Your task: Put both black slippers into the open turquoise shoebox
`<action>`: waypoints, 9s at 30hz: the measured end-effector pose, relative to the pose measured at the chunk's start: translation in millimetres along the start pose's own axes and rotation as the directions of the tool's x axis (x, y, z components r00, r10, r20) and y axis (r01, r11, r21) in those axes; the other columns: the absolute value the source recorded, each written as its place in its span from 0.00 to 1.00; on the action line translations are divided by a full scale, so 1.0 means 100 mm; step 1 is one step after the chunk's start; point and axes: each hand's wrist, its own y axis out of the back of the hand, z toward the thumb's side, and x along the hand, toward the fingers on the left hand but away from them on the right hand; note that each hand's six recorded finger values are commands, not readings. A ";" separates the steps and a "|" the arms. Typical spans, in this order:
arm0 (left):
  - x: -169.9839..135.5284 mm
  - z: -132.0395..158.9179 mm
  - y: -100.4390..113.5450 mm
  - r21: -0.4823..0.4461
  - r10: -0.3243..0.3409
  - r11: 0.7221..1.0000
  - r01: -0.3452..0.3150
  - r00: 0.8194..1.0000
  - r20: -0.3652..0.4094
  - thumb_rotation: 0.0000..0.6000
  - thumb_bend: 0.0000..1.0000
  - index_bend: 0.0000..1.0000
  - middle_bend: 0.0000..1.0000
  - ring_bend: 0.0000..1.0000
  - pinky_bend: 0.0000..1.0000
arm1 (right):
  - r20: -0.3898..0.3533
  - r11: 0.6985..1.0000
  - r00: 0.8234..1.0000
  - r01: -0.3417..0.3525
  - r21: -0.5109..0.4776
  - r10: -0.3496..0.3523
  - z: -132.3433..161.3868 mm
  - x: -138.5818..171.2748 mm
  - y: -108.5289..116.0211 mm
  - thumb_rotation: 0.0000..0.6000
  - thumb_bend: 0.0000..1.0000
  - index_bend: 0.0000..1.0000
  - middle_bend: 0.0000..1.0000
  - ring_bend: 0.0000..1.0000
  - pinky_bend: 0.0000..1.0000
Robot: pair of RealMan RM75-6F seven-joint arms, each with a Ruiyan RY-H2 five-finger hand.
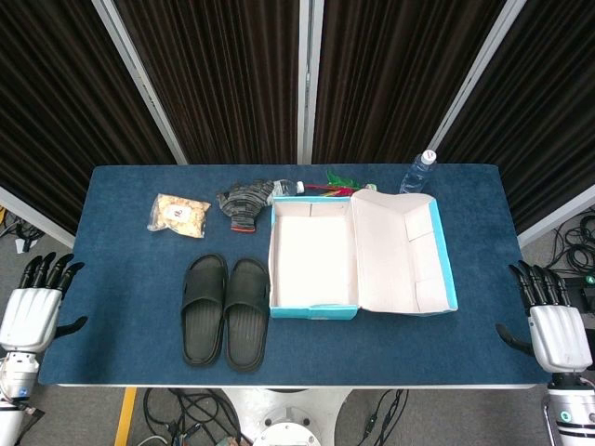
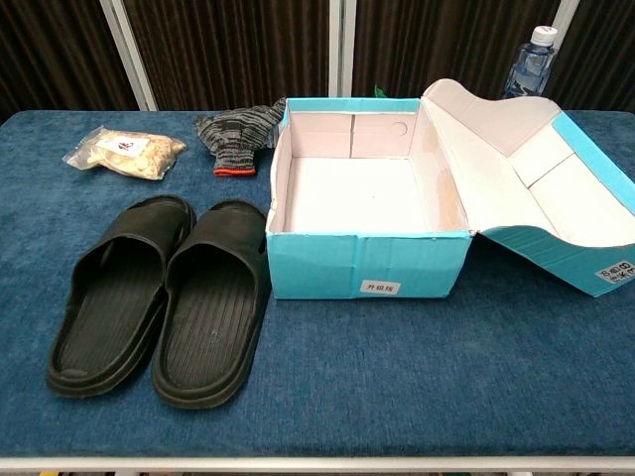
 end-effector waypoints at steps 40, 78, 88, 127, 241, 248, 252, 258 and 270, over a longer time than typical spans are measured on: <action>1.15 1.93 0.26 0.014 -0.257 0.962 0.274 0.882 0.396 1.00 0.00 0.12 0.16 0.78 0.72 | -0.021 1.000 0.999 0.030 -0.002 -0.030 -0.13 -0.14 0.15 1.00 0.11 0.00 0.06 0.00 0.00; 1.32 3.18 -0.40 0.171 -0.574 0.818 0.549 0.798 0.182 1.00 0.00 0.12 0.14 0.83 0.74 | 0.000 0.999 1.000 0.008 -0.042 -0.008 -0.32 -0.08 0.09 1.00 0.12 0.00 0.06 0.00 0.00; 1.33 3.27 -0.49 0.251 -0.603 0.788 0.562 0.787 0.130 1.00 0.00 0.17 0.20 0.86 0.79 | 0.009 0.999 1.000 0.006 -0.045 -0.005 -0.36 -0.05 0.09 1.00 0.12 0.00 0.06 0.00 0.00; 1.46 2.43 0.80 -0.114 -0.291 0.944 0.311 0.943 0.163 1.00 0.00 0.61 0.66 0.96 0.91 | 0.003 0.999 0.999 0.037 -0.035 -0.037 -0.35 -0.04 0.18 1.00 0.12 0.00 0.06 0.00 0.00; 2.27 4.07 -0.17 -0.350 -0.069 0.889 0.294 0.843 0.533 1.00 0.00 0.04 0.00 0.01 0.34 | -0.005 0.999 1.000 0.017 0.049 -0.017 -0.16 -0.15 0.39 1.00 0.14 0.00 0.08 0.00 0.00; 2.07 3.50 0.28 -0.293 -0.058 0.924 0.247 0.845 0.531 1.00 0.00 0.04 0.00 0.05 0.35 | -0.020 0.999 1.000 0.023 0.049 -0.022 -0.14 -0.16 0.40 1.00 0.14 0.00 0.08 0.00 0.00; 2.01 2.85 0.49 -0.249 -0.070 0.948 0.200 0.891 0.449 1.00 0.00 0.06 0.00 0.15 0.44 | -0.025 0.999 0.999 0.025 0.046 -0.024 -0.14 -0.17 0.40 1.00 0.14 0.00 0.08 0.00 0.00; 1.72 1.92 0.31 -0.129 -0.202 0.960 0.249 0.934 0.296 1.00 0.00 0.09 0.01 0.45 0.56 | -0.034 0.999 0.999 0.012 0.037 -0.011 -0.13 -0.23 0.35 1.00 0.14 0.00 0.08 0.00 0.00; 1.22 1.73 -0.34 -0.027 -0.469 0.871 0.491 0.844 0.259 1.00 0.00 0.07 0.01 0.52 0.61 | -0.060 1.000 0.998 -0.003 0.029 0.005 -0.05 -0.31 0.28 1.00 0.14 0.00 0.08 0.00 0.00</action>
